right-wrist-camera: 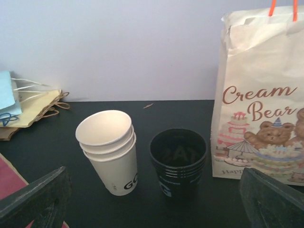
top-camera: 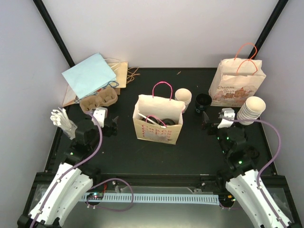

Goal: Pack the takeout coffee

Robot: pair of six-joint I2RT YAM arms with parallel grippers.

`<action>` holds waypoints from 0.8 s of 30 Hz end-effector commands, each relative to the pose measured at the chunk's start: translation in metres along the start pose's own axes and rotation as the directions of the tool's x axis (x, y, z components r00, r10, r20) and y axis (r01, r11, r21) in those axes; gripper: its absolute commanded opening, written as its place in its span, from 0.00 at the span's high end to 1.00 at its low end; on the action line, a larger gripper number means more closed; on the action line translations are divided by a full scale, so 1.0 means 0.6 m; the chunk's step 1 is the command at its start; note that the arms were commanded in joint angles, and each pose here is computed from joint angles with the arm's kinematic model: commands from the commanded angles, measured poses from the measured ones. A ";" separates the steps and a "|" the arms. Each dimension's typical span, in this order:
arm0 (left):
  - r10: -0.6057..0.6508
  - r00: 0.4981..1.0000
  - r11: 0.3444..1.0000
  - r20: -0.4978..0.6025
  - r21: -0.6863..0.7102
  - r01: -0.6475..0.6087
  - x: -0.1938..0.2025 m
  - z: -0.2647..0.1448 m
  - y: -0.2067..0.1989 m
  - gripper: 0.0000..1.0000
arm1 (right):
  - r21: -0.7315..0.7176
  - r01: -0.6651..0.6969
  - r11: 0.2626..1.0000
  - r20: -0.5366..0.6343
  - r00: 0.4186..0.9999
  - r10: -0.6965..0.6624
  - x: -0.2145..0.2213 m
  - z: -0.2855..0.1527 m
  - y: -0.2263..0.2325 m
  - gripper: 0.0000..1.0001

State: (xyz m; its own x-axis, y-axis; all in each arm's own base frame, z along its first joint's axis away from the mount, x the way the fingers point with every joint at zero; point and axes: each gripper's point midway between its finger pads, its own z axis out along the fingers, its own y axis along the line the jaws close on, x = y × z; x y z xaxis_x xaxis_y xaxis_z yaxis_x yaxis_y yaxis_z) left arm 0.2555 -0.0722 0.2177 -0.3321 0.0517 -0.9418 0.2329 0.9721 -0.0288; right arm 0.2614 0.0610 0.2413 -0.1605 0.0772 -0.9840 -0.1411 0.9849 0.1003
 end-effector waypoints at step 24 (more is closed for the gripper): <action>-0.007 0.995 0.924 0.101 -0.379 0.045 -0.013 0.085 0.168 0.01 | 0.321 0.051 0.946 0.163 0.981 -0.109 0.025 0.092 -0.115 0.04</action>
State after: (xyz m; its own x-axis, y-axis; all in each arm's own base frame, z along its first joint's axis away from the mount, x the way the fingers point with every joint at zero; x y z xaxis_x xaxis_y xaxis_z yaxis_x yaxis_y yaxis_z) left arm 0.3180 0.0116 0.1920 -0.2966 0.0309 -0.9545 -0.1395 0.9874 0.0753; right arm 0.3182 0.0169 0.1824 -0.1120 -0.0300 -0.9933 0.1132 0.9927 -0.0428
